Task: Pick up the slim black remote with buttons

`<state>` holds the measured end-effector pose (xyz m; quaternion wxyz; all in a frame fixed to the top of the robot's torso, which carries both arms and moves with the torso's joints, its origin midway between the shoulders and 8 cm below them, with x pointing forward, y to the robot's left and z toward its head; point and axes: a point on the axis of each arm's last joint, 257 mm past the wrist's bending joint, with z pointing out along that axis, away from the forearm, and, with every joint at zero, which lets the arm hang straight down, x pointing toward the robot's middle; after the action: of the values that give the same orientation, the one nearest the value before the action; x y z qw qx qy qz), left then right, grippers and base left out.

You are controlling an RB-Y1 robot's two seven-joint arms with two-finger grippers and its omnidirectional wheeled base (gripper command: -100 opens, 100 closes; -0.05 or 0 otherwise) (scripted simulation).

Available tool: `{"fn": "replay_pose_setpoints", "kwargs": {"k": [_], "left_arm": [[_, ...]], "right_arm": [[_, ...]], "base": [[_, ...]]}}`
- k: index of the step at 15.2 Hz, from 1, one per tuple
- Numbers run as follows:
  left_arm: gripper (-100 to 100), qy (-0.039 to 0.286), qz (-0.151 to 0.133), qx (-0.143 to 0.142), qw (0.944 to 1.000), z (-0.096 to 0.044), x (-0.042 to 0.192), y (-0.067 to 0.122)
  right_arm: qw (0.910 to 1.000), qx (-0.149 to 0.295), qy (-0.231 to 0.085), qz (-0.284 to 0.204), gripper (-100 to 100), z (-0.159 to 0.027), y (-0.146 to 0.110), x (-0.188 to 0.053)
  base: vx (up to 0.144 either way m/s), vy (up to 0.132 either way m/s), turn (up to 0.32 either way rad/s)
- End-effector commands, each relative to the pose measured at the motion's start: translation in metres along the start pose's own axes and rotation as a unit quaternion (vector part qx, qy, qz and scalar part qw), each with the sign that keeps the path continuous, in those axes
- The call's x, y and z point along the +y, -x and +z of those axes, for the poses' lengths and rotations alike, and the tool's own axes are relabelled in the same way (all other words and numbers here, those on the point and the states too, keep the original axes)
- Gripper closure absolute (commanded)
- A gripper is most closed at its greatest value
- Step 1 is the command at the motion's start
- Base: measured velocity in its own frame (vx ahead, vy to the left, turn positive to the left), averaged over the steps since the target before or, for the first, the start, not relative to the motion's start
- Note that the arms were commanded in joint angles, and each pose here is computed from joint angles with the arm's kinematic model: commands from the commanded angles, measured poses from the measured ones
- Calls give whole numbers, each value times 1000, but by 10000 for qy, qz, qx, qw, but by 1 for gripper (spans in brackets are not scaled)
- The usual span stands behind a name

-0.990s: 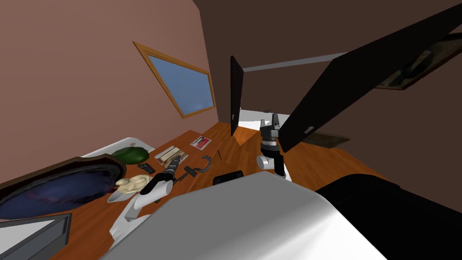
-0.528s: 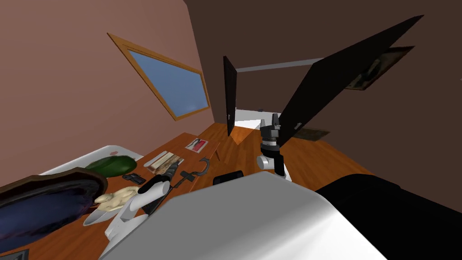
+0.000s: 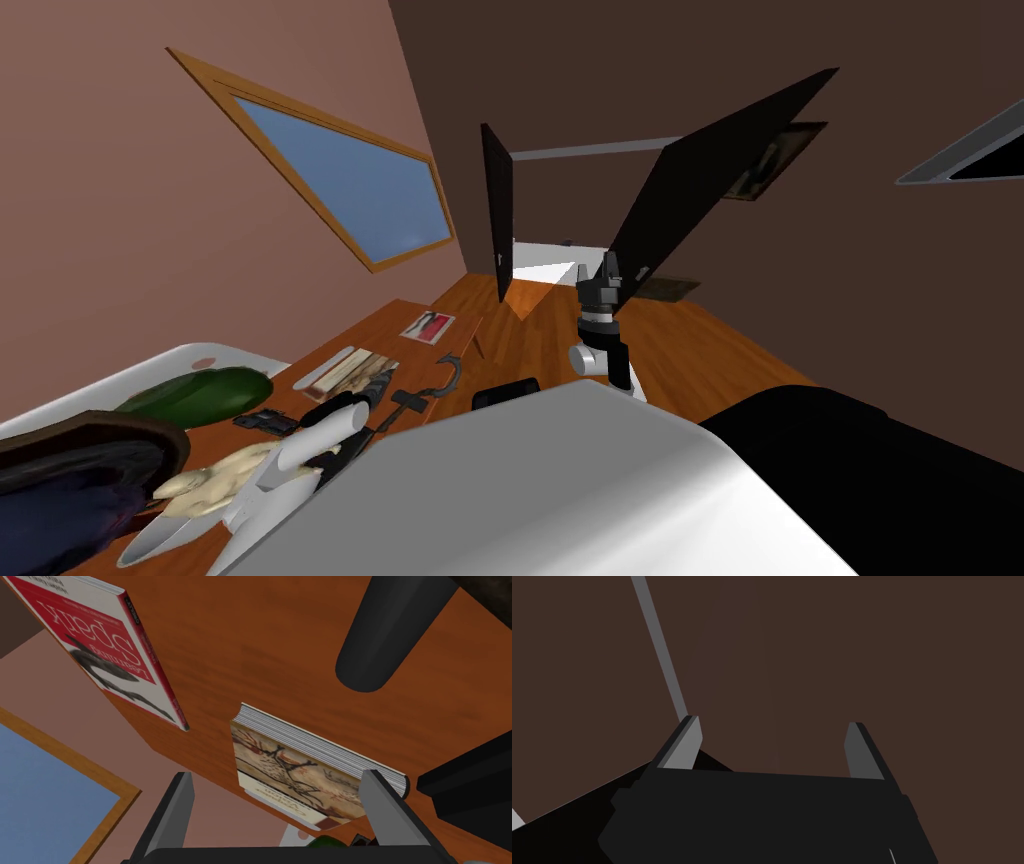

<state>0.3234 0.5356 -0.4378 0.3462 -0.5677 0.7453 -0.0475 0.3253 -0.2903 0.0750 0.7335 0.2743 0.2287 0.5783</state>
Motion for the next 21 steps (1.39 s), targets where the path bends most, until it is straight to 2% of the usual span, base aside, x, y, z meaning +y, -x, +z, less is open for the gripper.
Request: {"fn": "replay_pose_setpoints", "kwargs": {"k": [1,2,4,5,7,9,10,13,16,19,20,21], "left_arm": [[-100,284,-2,165,9995,2,18,-6],[-100,455,-20,257,9986,5,31,-5],[-100,586,-21,349,9977,4,38,-10],[-100,810,-43,494,9955,5,53,-12],[-100,1019,-72,636,9927,5,67,-15],[-100,1131,-73,722,9909,3,73,-19],[-100,1319,-104,865,9874,2,86,-22],[-100,1593,-140,1091,9811,-2,102,-30],[-100,1919,-212,1392,9712,-8,124,-38],[-100,2138,-251,1607,9632,-14,136,-46],[-100,2244,-286,1726,9586,-17,143,-49],[-100,2278,-288,1759,9573,-19,145,-50]], "right_arm": [[10000,0,0,0,0,0,0,0],[10000,0,0,0,0,0,0,0],[10000,0,0,0,0,0,0,0],[10000,0,0,-1,0,0,0,0],[10000,0,0,0,0,0,0,0],[10000,0,0,0,0,0,0,0],[10000,0,0,-1,0,0,0,0],[10000,0,0,0,0,0,0,0],[10000,0,0,-1,0,0,0,0],[10000,0,0,0,0,0,0,0],[10000,0,0,-1,0,0,0,0],[10000,0,0,0,0,0,0,0]], "base": [[2,30,-219],[-1,39,-256],[-6,38,-142],[-4,27,-166],[0,34,-202],[-1,36,-133],[-2,26,-161],[1,33,-194],[-6,38,-173],[-9,39,-141],[-10,37,-161],[-8,34,-118]]}}
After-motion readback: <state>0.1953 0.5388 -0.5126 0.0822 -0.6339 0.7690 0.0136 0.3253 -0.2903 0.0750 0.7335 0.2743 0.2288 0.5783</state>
